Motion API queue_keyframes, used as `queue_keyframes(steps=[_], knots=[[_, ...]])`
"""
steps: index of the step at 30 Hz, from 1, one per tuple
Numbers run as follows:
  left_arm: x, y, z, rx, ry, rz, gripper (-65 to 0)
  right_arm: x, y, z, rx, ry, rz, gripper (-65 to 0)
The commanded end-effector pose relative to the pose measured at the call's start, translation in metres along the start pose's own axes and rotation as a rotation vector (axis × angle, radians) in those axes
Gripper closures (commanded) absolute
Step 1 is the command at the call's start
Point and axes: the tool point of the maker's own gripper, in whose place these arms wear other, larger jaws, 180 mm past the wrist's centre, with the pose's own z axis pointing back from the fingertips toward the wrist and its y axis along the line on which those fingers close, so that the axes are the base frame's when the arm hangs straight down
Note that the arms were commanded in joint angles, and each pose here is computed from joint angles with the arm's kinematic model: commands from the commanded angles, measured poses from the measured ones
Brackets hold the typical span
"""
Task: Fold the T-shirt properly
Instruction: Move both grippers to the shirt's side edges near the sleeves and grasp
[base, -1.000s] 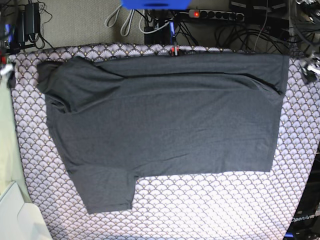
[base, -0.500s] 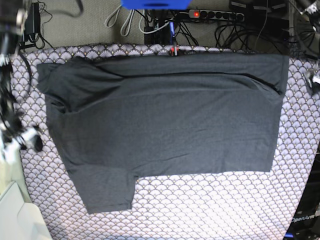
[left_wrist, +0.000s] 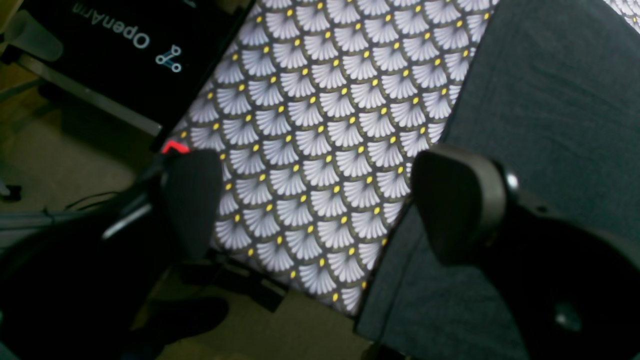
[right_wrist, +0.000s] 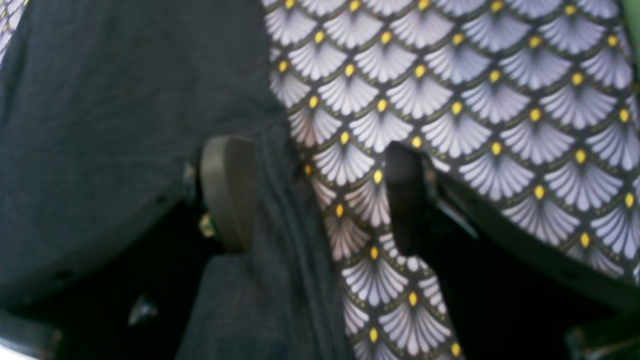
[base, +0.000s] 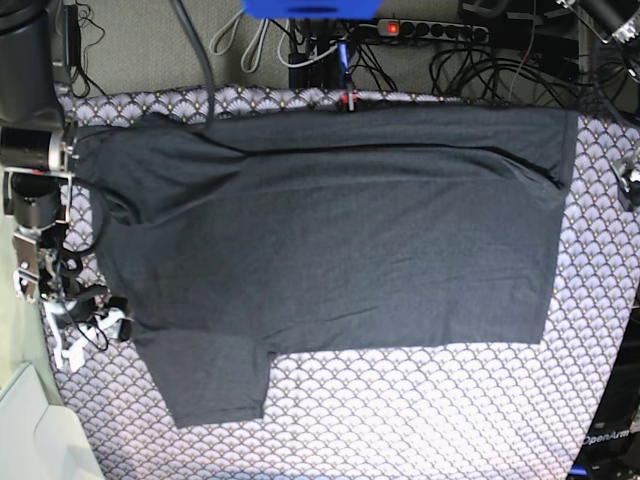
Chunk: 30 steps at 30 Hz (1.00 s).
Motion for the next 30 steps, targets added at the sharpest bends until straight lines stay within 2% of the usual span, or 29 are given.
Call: queue_keyframes(steps=[1,10,17,21,24,27,30], knots=[[0.014,0.004,0.005,0.008,-0.037,-0.013,-61.5,0.034,-0.002,0.004,-0.001,-0.081,0.006,-40.5],[0.014,0.004,0.006,0.009,-0.038,-0.014,-61.5,-0.006,-0.003,0.002,-0.003,-0.022,-0.003,-40.5],[0.014,0.004,0.006,0.009,-0.039,-0.015,-61.5,-0.018,0.007,-0.001,0.015,0.002,-0.008,-40.2],[0.015,0.002,0.004,0.002,-0.044,-0.012,-61.5,-0.023,0.019,-0.006,0.036,0.011,-0.011,-39.9],[0.015,-0.004,-0.005,-0.02,-0.046,0.031,-61.5,-0.033,0.032,-0.01,0.058,0.035,0.02,-39.4],[0.021,-0.01,-0.021,-0.05,-0.051,0.095,-61.5,-0.042,0.041,-0.012,0.074,0.054,0.048,-33.7],[0.028,-0.018,-0.035,-0.084,-0.054,0.153,-61.5,-0.046,0.05,-0.014,0.089,0.066,0.063,-22.5]])
